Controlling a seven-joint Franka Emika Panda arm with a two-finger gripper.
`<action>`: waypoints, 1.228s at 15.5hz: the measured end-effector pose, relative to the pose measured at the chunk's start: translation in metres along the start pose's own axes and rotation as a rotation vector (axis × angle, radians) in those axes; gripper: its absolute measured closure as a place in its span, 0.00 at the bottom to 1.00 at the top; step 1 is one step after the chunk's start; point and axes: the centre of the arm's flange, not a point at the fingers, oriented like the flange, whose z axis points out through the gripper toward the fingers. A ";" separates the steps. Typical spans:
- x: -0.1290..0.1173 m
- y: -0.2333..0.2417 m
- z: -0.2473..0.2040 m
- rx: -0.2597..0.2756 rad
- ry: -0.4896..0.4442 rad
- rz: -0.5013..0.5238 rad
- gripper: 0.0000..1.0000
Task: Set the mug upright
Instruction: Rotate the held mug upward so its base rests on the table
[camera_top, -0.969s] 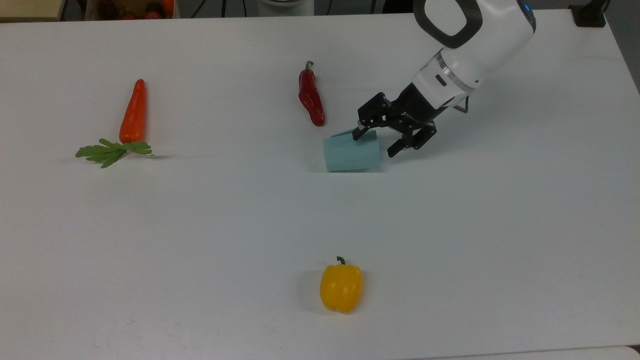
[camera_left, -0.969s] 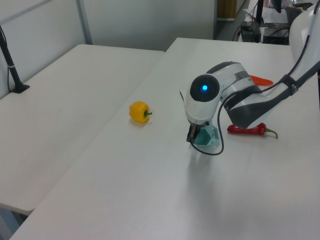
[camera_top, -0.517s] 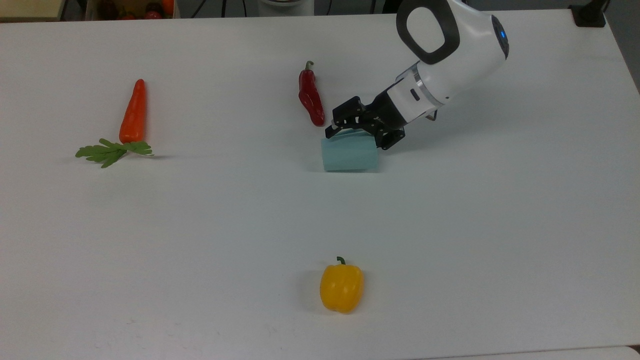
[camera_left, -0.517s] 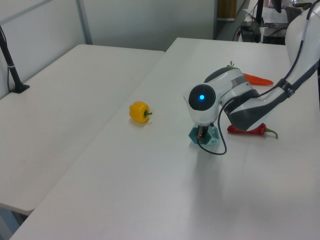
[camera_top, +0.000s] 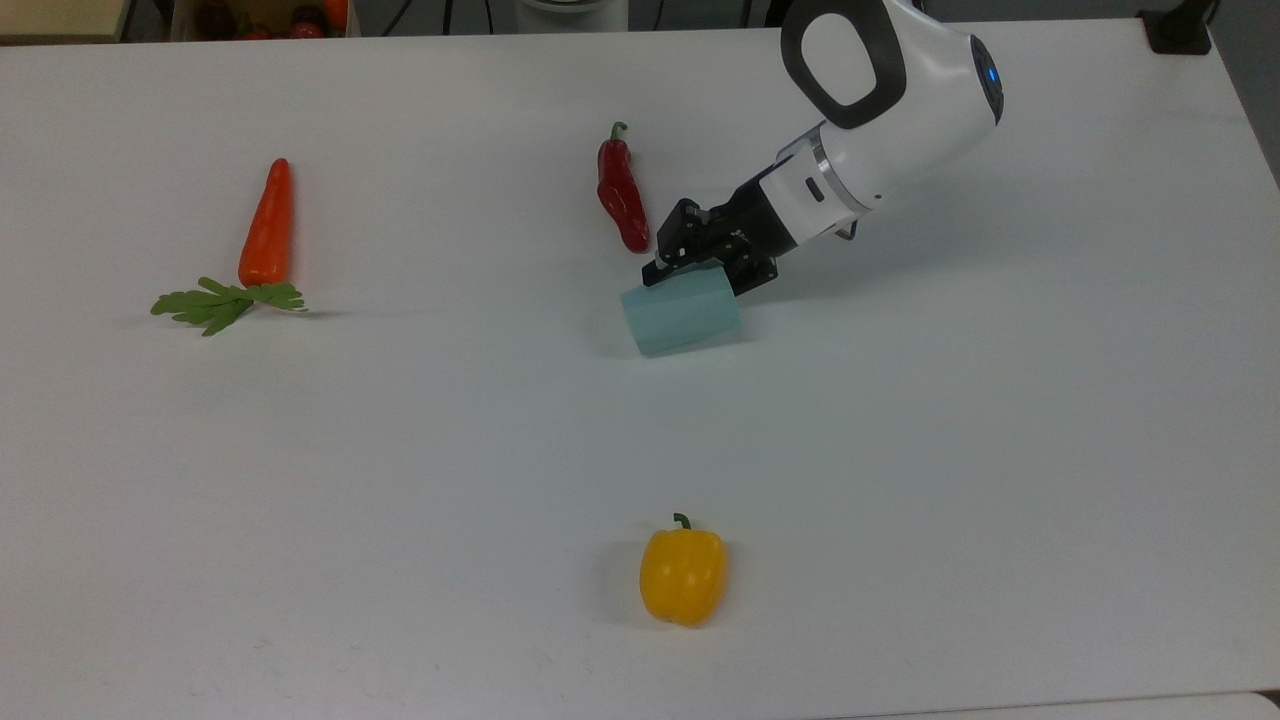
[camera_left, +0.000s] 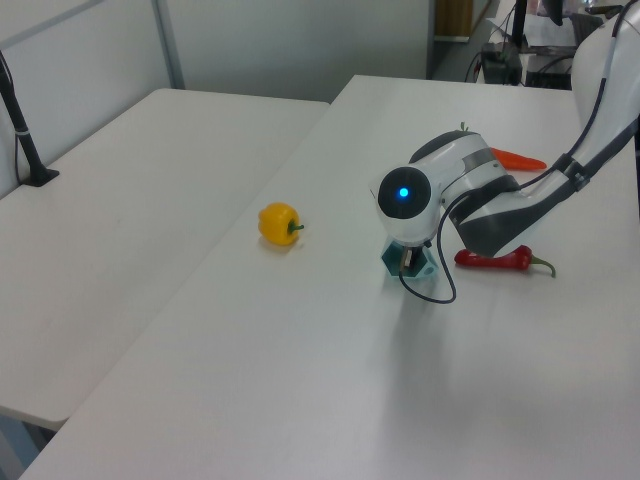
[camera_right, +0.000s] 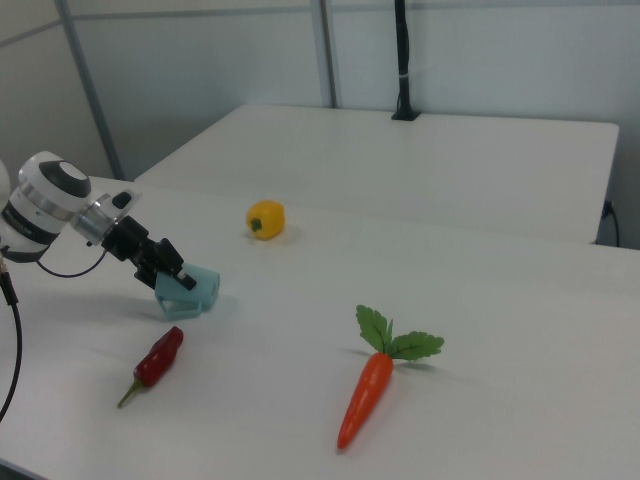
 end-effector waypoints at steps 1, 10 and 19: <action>0.001 0.004 -0.002 -0.006 0.000 0.006 0.71; 0.008 0.073 -0.054 0.216 -0.084 -0.008 0.91; 0.011 0.085 -0.068 0.638 -0.317 0.083 0.91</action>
